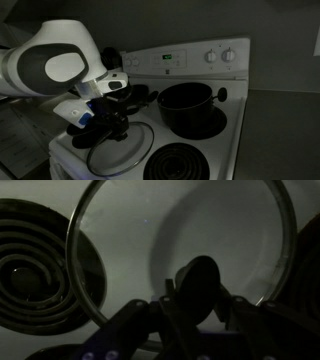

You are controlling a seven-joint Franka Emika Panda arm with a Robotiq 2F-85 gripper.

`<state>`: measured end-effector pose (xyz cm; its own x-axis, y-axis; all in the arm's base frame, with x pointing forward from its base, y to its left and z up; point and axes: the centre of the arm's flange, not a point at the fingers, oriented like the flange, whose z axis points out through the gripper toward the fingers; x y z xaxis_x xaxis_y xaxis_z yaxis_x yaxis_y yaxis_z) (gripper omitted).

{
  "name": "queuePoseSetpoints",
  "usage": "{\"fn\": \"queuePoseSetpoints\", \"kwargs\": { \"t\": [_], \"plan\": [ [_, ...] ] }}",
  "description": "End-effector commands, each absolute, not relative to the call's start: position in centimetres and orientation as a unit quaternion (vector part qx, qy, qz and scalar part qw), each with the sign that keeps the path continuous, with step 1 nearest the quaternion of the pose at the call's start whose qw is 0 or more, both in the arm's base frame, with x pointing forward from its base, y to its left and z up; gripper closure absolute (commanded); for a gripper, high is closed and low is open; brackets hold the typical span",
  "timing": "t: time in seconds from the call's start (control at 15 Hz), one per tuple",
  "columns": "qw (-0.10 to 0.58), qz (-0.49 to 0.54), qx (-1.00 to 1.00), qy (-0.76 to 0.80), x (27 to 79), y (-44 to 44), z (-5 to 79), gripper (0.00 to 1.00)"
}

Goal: Pick up the lid from the black pot and put it on the stove.

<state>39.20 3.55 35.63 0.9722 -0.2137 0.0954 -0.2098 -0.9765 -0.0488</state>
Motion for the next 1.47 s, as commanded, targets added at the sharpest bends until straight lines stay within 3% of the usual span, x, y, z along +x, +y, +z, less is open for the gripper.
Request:
{"fn": "queuePoseSetpoints", "kwargs": {
  "t": [0.0,0.93,1.0,1.07,1.2,1.4],
  "plan": [
    [0.022,-0.065,-0.99,0.126,40.6,4.3,34.3,0.86],
    [0.024,-0.081,-0.986,0.141,41.9,5.6,31.7,0.86],
    [0.024,-0.078,-0.987,0.14,41.8,5.7,31.8,0.82],
    [0.024,-0.076,-0.987,0.139,41.7,5.7,31.9,0.36],
    [0.024,-0.074,-0.988,0.137,41.6,5.6,32.4,0.31],
    [0.024,-0.077,-0.987,0.138,41.7,5.6,34.4,0.08]
  ]
}}
